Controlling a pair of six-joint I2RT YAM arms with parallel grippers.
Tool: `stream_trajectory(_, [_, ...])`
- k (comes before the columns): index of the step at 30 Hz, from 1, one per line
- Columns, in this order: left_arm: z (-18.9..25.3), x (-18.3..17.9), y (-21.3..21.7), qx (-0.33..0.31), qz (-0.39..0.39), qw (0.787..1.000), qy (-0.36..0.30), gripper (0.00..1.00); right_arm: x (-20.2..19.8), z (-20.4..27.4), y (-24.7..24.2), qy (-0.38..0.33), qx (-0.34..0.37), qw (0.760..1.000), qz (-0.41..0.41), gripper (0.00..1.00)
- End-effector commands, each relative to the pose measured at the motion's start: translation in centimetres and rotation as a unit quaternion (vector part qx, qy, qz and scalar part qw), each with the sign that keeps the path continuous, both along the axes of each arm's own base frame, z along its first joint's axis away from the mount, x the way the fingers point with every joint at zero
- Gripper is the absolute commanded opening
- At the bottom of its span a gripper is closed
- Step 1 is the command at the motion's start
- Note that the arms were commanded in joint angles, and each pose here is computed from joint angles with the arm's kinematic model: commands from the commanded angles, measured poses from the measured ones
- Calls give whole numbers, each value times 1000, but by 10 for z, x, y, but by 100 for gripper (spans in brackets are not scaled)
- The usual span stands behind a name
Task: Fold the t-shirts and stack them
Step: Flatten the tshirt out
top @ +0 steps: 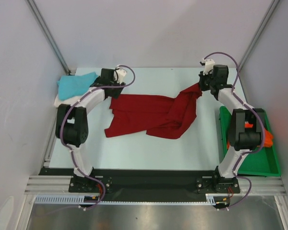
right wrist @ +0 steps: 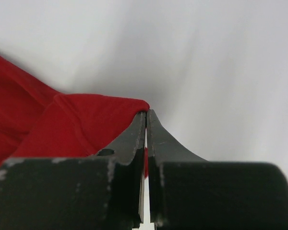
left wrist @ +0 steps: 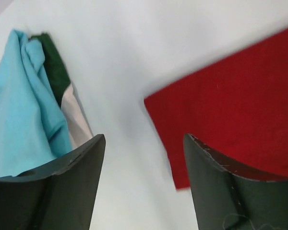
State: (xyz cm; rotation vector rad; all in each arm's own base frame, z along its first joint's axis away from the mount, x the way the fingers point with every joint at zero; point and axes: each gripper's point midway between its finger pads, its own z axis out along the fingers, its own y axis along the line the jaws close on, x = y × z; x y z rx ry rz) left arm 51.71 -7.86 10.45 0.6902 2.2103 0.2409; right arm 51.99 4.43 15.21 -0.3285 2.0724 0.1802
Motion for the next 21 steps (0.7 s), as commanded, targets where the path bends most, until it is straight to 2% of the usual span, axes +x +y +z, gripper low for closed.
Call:
stream_trajectory(1, [34, -30, 26, -47, 50, 998, -7, 72, 12, 48, 22, -69, 8, 997, 24, 0])
stream_trajectory(2, [21, -46, 23, -71, 44, 996, 24, 72, 8, 52, 25, -72, 12, 997, 26, 0])
stream_trajectory(5, [-6, -81, 26, -110, 45, 989, 92, 63, -4, 43, 34, -57, 20, 997, 37, 0])
stream_trajectory(6, [-17, -88, 26, -110, 45, 986, 113, 56, -7, 40, 34, -52, 20, 998, 37, 0])
stream_trajectory(9, [-29, -90, 19, -132, 34, 981, 139, 48, -11, 35, 37, -44, 23, 998, 40, 0])
stream_trajectory(16, [-42, -74, 8, -208, 26, 960, 187, 47, -11, 36, 42, -43, 14, 998, 46, 0])
stream_trajectory(21, [-47, -68, 16, -222, 40, 955, 194, 48, -15, 34, 44, -45, 0, 998, 50, 0])
